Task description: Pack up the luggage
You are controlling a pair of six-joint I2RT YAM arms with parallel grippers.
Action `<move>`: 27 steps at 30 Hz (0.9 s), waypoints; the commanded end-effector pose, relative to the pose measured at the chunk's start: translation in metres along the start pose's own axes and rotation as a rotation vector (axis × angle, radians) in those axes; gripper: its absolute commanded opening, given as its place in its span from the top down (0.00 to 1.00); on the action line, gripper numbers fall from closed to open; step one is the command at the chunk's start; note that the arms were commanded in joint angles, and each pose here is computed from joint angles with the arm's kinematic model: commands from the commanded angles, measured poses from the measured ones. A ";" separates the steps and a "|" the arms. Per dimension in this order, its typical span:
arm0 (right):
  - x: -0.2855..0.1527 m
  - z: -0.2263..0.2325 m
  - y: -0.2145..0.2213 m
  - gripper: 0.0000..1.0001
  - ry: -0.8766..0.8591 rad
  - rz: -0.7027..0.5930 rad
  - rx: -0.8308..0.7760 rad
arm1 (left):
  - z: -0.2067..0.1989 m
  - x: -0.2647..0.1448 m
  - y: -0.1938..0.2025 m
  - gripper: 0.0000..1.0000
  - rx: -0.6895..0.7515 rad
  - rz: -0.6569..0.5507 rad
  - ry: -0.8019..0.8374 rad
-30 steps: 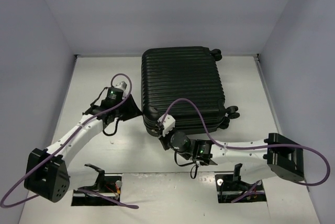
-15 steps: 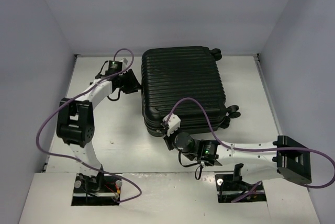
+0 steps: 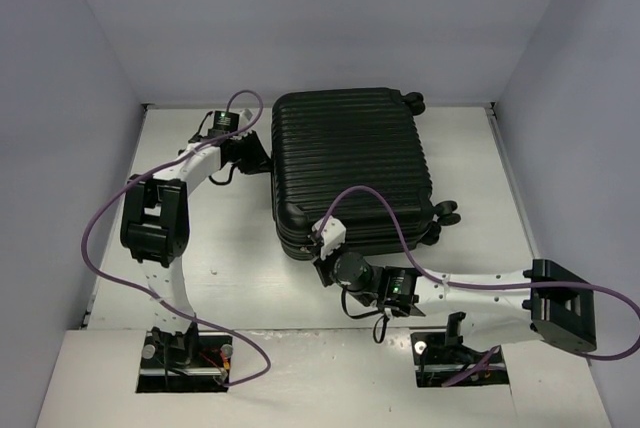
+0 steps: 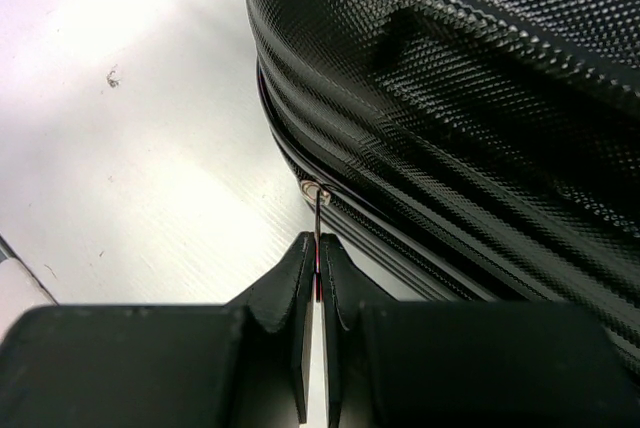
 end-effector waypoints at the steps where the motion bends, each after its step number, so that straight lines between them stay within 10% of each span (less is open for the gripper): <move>1: 0.002 0.016 -0.044 1.00 -0.024 -0.146 0.077 | -0.024 0.011 0.010 1.00 0.040 0.010 0.078; 27: 0.005 -0.127 -0.090 1.00 0.155 -0.140 0.090 | -0.043 -0.076 0.168 1.00 -0.313 -0.221 0.056</move>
Point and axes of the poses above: each gripper's point midway between its finger pads, its own x axis out along the fingers, its own z axis along the line the jaws close on, y = z × x, the point moved 6 cm from there along -x, back along the fingers, and after that the axes turned 9 degrees about x, right-handed, at the moved point
